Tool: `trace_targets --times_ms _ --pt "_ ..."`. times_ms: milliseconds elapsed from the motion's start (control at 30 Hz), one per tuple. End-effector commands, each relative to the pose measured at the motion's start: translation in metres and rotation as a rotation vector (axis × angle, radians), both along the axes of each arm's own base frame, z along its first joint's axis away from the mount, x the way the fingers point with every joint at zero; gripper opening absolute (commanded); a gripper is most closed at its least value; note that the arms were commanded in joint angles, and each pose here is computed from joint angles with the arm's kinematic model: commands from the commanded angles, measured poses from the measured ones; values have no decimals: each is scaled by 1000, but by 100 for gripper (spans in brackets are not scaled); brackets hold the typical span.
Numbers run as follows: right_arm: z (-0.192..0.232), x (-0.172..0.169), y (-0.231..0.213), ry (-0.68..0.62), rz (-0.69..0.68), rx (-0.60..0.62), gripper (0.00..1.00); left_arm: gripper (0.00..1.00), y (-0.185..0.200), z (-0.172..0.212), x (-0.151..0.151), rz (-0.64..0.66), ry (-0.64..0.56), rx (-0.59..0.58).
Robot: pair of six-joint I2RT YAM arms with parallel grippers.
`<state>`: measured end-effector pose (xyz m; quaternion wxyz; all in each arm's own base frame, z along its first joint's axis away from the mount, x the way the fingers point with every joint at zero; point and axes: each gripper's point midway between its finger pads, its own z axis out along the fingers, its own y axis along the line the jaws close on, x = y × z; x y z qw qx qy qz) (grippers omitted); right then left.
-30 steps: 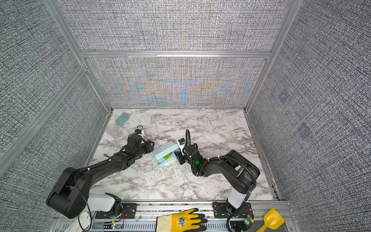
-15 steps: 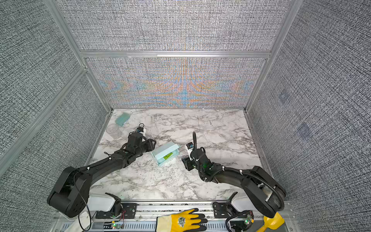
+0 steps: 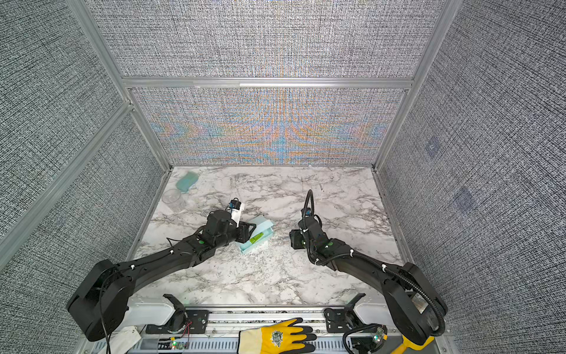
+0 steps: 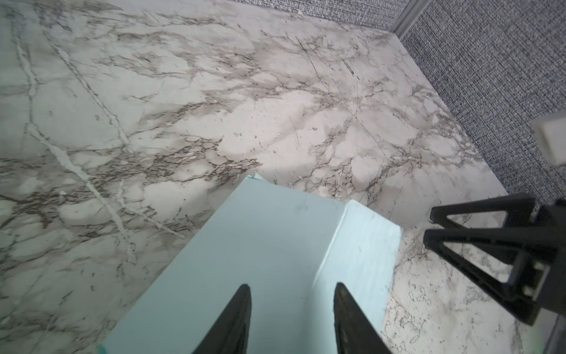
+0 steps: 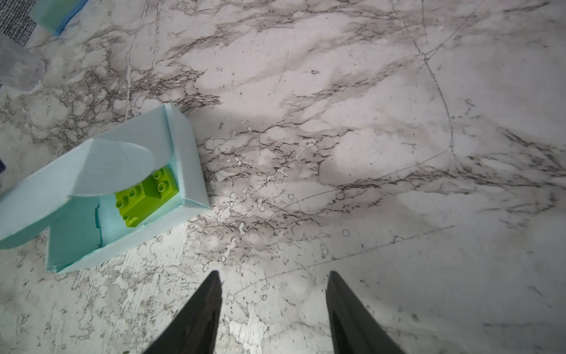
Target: Fold the paper box
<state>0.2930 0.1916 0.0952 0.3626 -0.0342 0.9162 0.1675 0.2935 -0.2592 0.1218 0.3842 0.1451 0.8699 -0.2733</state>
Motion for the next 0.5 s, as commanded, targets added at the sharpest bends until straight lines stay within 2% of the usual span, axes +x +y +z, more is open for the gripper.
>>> trace_targets --times_ms 0,233,467 --pt "-2 -8 -9 64 -41 7 57 47 -10 -9 -6 -42 -1 8" --pt "21 -7 -17 47 -44 11 57 46 -10 -47 -24 -50 86 37" --pt "35 0 1 58 22 32 58 46 -11 -50 -27 -53 118 39"
